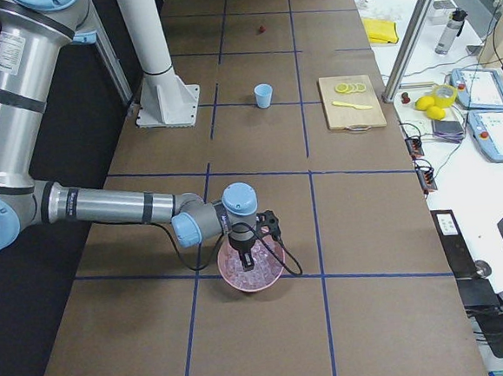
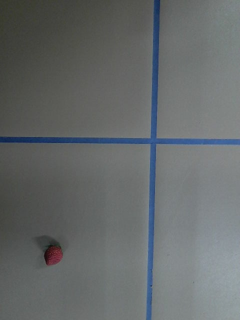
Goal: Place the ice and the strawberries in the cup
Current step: 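Pick a third ice cube from the pink bowl with the right gripper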
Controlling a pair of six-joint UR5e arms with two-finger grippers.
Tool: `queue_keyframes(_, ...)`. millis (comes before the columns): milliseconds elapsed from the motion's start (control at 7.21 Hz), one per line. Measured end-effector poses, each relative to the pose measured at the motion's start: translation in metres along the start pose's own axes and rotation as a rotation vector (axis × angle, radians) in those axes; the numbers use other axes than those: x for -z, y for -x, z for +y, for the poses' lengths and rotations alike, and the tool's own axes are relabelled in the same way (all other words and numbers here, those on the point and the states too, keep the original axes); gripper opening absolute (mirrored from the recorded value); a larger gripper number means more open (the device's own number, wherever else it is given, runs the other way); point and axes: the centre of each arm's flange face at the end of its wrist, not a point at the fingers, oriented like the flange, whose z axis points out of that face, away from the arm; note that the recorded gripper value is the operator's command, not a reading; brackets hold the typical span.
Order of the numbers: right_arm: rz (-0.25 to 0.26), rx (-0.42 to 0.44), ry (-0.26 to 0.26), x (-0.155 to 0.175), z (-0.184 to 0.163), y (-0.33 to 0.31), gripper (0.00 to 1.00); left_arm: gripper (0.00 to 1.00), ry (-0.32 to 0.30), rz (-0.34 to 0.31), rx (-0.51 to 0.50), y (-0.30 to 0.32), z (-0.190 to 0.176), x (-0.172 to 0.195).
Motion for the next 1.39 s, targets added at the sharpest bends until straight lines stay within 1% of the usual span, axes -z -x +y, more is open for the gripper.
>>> queue_keyframes(139,0.000,-0.001,0.001,0.000,0.000,0.000,0.64,1.00,0.000,0.000,0.000,0.000,0.000,0.000)
queue_keyframes(277,-0.001,-0.001,0.004,-0.001,0.001,-0.001,0.60,1.00,-0.001,0.000,-0.001,-0.001,0.000,0.001)
queue_keyframes(416,-0.003,-0.002,0.005,-0.002,0.001,-0.001,0.47,1.00,-0.002,-0.001,-0.002,-0.001,0.000,0.001)
queue_keyframes(693,-0.008,0.000,0.009,-0.003,0.001,0.000,0.03,1.00,-0.003,-0.001,-0.003,-0.002,0.000,0.002)
queue_keyframes(832,-0.013,0.003,0.008,-0.002,0.001,0.001,0.00,1.00,-0.003,-0.001,-0.003,-0.002,0.000,0.002)
queue_keyframes(1109,-0.021,0.010,0.001,0.000,-0.001,0.004,0.00,1.00,-0.002,-0.001,-0.002,-0.002,0.001,0.001)
queue_keyframes(1248,-0.031,0.016,-0.012,0.007,-0.003,0.009,0.00,1.00,-0.001,-0.001,-0.001,-0.001,0.001,0.001)
queue_keyframes(1387,-0.044,0.025,-0.035,0.022,-0.007,0.018,0.00,1.00,-0.001,0.000,-0.001,-0.001,0.001,0.001)
